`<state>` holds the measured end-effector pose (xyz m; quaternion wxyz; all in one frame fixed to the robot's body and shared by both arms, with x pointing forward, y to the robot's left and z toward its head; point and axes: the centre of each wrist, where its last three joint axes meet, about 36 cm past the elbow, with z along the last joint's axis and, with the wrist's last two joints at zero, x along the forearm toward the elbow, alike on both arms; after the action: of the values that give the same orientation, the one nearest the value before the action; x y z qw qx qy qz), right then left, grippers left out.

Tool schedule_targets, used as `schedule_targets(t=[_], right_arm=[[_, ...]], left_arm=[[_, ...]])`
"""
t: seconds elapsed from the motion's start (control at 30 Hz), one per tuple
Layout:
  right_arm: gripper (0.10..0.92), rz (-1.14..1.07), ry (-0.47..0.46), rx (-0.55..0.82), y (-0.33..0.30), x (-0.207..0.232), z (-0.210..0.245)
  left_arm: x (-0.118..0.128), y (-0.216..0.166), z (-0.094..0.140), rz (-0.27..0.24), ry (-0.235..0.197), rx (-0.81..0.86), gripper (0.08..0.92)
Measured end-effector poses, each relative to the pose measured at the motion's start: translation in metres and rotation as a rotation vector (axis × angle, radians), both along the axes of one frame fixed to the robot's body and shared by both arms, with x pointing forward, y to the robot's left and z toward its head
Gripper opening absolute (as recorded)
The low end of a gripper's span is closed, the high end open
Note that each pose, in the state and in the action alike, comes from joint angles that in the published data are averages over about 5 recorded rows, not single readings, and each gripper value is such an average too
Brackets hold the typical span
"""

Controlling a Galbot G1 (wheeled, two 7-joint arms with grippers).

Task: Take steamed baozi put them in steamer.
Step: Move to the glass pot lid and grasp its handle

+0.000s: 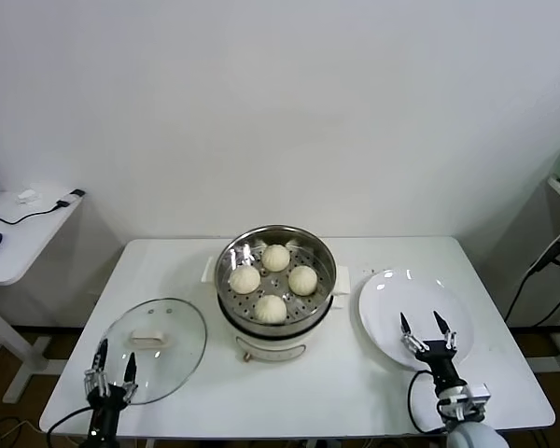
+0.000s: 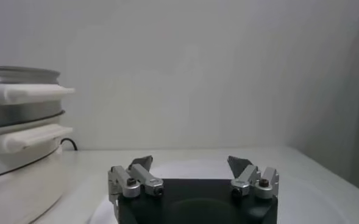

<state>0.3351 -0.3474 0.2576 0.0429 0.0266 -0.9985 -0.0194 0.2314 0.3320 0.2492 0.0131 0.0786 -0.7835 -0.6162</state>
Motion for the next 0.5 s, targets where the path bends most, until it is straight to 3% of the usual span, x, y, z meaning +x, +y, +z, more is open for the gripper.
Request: schedule_targets(t=[0.5], right_arm=[[0.823,-0.021,0.023,0.013,0.003,-0.019,-0.005]], left_arm=[[0.03,0.02,-0.027,-0.068,0.051,0.199,0.823]])
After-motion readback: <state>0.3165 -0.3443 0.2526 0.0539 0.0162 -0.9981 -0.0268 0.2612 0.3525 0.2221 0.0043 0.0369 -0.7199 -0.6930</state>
